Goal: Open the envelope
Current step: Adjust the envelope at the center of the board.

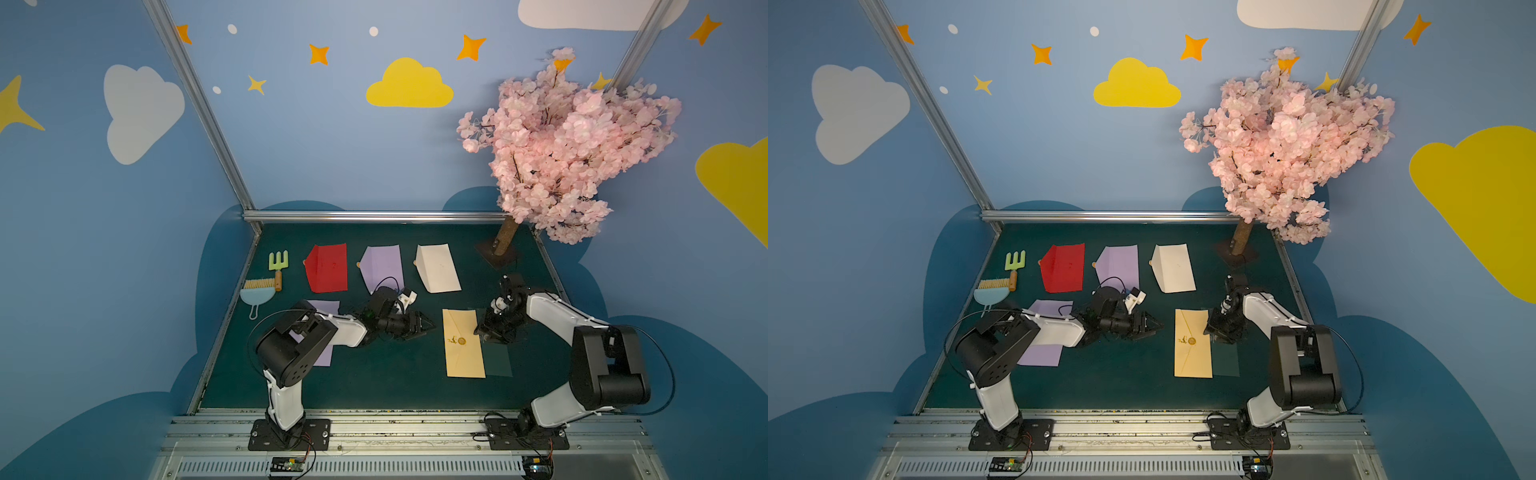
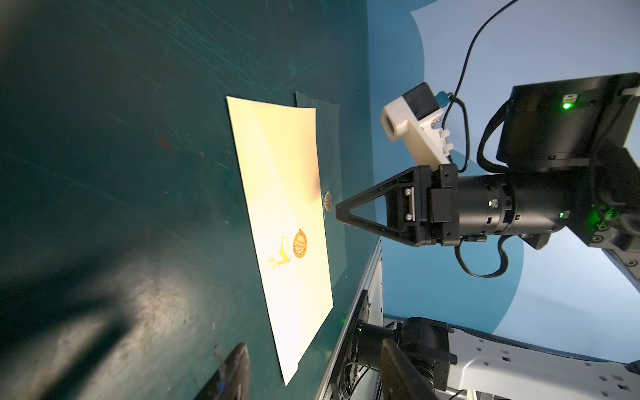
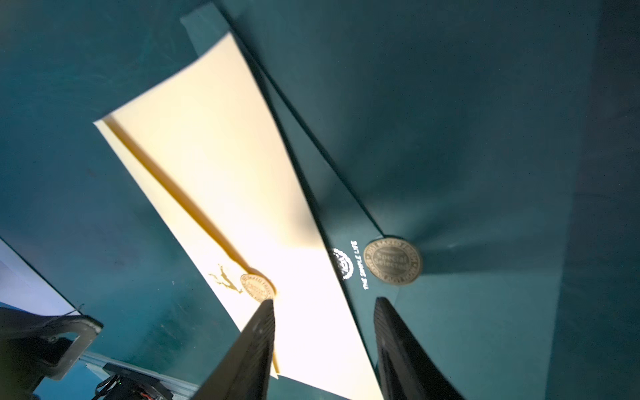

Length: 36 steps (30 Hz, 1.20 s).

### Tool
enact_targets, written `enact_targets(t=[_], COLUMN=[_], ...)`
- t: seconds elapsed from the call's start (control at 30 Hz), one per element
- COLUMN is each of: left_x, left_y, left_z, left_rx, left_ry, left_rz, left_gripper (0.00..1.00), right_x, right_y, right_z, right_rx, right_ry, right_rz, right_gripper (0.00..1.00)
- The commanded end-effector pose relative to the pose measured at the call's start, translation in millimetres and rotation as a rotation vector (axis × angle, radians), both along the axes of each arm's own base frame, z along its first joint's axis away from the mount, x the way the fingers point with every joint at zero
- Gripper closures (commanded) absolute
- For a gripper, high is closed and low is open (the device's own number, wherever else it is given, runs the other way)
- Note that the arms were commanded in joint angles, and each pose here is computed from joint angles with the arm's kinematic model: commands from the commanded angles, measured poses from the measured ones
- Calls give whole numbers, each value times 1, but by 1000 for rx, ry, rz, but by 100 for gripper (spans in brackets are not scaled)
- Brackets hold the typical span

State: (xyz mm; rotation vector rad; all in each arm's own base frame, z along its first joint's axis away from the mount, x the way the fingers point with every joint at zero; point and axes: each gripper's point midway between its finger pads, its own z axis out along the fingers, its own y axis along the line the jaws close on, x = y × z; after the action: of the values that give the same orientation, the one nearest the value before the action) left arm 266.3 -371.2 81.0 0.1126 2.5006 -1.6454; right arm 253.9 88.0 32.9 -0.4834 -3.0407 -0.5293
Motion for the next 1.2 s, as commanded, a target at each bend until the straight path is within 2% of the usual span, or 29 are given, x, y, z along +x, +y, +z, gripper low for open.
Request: enact_targets(t=[0.0, 0.57, 0.87, 1.0, 1.17], left_x=[-3, -3, -2, -2, -3], left_y=[-1, -1, 5, 9, 12], left_z=[7, 5, 9, 14, 16], left_rx=[-21, -24, -21, -16, -11], left_ry=[-16, -12, -31, -49, -60], left_rz=[-13, -10, 14, 23, 21], left_gripper=[39, 40, 40, 41, 41], right_x=[1, -2, 0, 0, 0], right_y=[6, 29, 64, 85, 117], right_z=[-5, -22, -18, -18, -21], right_rx=[39, 112, 131, 140, 146], right_ry=[2, 47, 41, 43, 48], right_rz=[-2, 34, 96, 135, 195], right_gripper=[51, 53, 57, 62, 63])
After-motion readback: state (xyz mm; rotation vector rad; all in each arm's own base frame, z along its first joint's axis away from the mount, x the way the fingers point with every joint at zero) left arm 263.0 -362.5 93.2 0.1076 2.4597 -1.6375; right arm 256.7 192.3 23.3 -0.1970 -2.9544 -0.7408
